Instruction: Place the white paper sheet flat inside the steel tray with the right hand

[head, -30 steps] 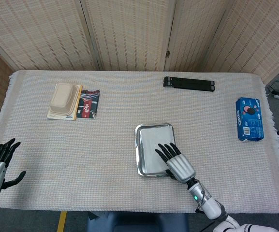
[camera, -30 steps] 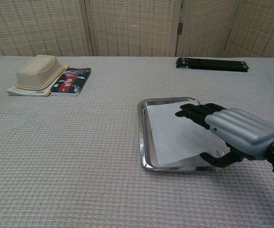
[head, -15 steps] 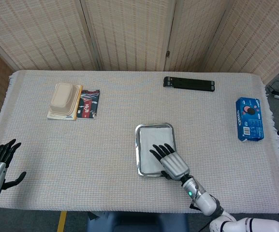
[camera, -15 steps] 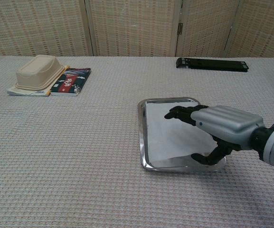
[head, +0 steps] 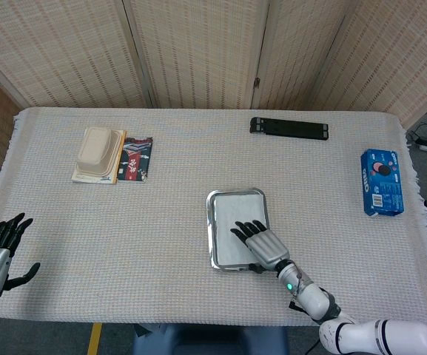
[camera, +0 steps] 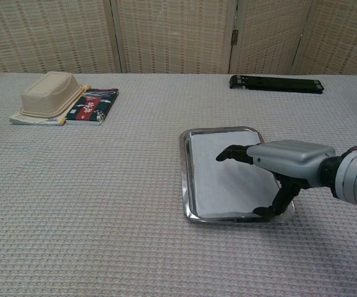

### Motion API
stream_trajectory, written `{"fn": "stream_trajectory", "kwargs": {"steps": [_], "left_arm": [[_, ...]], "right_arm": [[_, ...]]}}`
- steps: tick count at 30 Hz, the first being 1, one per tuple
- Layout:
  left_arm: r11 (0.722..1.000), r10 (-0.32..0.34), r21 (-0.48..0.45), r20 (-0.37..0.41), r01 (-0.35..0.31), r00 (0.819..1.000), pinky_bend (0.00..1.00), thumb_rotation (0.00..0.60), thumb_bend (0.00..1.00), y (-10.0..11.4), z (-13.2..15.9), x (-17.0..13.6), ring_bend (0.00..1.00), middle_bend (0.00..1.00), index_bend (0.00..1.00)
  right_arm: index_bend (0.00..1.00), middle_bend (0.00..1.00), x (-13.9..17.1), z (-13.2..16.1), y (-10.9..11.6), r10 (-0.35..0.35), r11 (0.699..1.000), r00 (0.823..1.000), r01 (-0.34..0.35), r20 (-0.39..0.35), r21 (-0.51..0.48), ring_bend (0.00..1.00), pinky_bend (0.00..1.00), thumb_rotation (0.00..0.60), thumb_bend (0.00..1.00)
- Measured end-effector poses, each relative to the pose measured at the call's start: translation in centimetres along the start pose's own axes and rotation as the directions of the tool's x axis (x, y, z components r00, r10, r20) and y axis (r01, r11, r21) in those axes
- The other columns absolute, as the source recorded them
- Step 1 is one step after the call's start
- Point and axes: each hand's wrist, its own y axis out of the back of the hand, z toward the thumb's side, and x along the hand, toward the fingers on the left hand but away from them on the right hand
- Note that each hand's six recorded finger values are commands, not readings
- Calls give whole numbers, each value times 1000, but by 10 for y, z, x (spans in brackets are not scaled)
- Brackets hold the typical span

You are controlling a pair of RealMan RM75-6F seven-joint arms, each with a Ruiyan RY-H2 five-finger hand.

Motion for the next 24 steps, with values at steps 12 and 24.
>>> {"fn": "stream_trajectory", "kwargs": {"steps": [12,24], "left_arm": [[1000,11,4,12,-11,1000,0,600,362,1,3,-1,0,0,0],[1000,19,14,19,-20,1000,0,600,363,0,4,-1,0,0,0]], "right_arm": [[0,0,2,-2,13,76,989,997,-77,-9,-129,0,0,600,354],[0,0,38,-10,41,-254,965,965,248,-71,-79,0,0,600,353]]}}
